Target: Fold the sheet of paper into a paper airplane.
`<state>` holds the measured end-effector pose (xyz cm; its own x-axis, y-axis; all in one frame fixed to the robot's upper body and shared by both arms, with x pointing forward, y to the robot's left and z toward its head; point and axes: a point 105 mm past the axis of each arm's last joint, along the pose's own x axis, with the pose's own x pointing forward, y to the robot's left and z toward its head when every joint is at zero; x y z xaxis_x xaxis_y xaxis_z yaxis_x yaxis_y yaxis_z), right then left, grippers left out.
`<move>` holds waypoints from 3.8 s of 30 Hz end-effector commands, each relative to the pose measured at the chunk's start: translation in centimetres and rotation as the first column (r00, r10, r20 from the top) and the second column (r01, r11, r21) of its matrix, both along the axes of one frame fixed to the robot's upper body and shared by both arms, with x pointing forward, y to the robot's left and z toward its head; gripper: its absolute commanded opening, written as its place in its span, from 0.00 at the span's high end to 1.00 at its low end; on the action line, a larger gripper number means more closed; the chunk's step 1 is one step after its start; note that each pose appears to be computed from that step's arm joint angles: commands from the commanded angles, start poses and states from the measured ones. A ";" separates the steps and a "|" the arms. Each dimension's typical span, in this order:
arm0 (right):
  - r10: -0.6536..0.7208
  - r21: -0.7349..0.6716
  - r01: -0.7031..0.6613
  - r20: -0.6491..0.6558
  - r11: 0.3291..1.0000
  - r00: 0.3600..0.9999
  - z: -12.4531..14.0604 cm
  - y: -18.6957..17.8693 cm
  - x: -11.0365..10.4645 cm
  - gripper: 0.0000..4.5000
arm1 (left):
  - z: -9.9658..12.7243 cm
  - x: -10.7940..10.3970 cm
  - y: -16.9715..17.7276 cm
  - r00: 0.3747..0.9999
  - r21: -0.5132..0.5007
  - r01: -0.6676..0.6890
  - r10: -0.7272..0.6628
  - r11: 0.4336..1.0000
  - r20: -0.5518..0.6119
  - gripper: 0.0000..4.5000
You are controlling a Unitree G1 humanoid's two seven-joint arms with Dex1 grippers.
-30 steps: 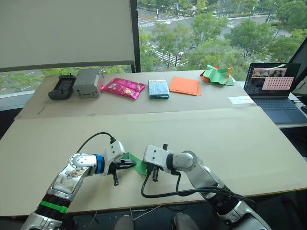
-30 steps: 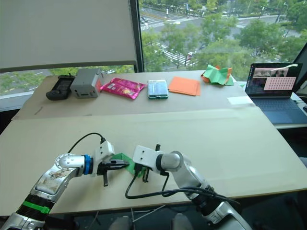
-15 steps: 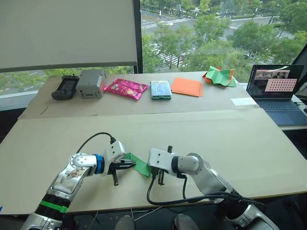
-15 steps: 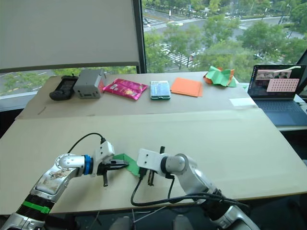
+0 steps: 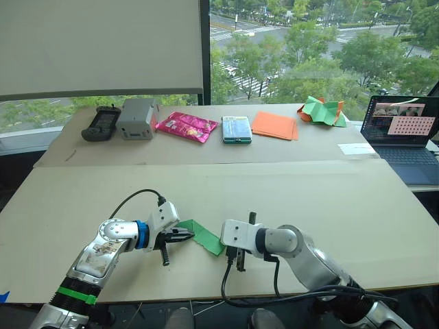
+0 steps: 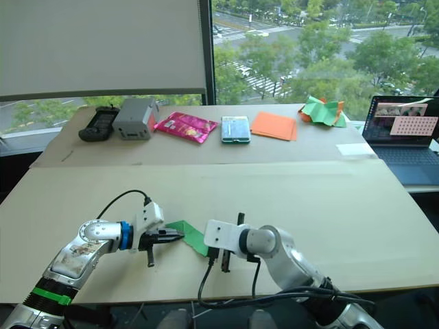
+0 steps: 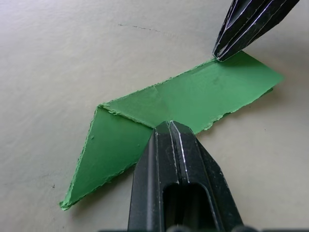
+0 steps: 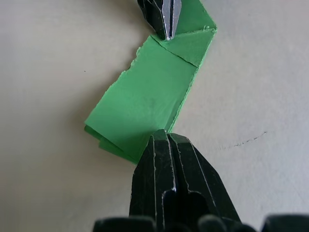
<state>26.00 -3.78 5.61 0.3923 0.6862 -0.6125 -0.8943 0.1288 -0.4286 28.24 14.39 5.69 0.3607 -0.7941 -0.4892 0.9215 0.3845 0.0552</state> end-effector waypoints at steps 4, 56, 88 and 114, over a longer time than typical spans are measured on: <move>-0.114 -0.232 0.058 -0.235 0.971 0.965 -5.9 -4.7 -2.8 0.99 | -0.2 0.0 0.1 1.000 0.021 0.001 -0.001 1.000 -0.002 1.00; -0.098 -0.231 0.072 -0.104 0.970 0.990 -2.6 -3.4 -1.0 0.99 | -0.5 1.3 -3.9 0.990 -0.006 0.139 -0.139 0.990 0.038 1.00; -0.099 0.100 0.111 -0.111 0.989 0.989 0.6 0.8 0.5 0.99 | -2.0 0.8 -4.1 0.989 0.040 0.143 -0.144 0.989 0.029 1.00; -0.132 -0.005 0.133 -0.155 0.991 0.979 -1.9 -0.4 0.3 0.99 | -4.6 1.9 -1.7 0.999 0.135 0.042 -0.044 0.990 0.009 1.00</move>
<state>26.84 -3.12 5.95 0.4166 0.6904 -0.5915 -0.9054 0.2564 -0.3384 30.55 9.50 4.81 0.3121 -0.8359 -0.4515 0.9497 0.2605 0.1741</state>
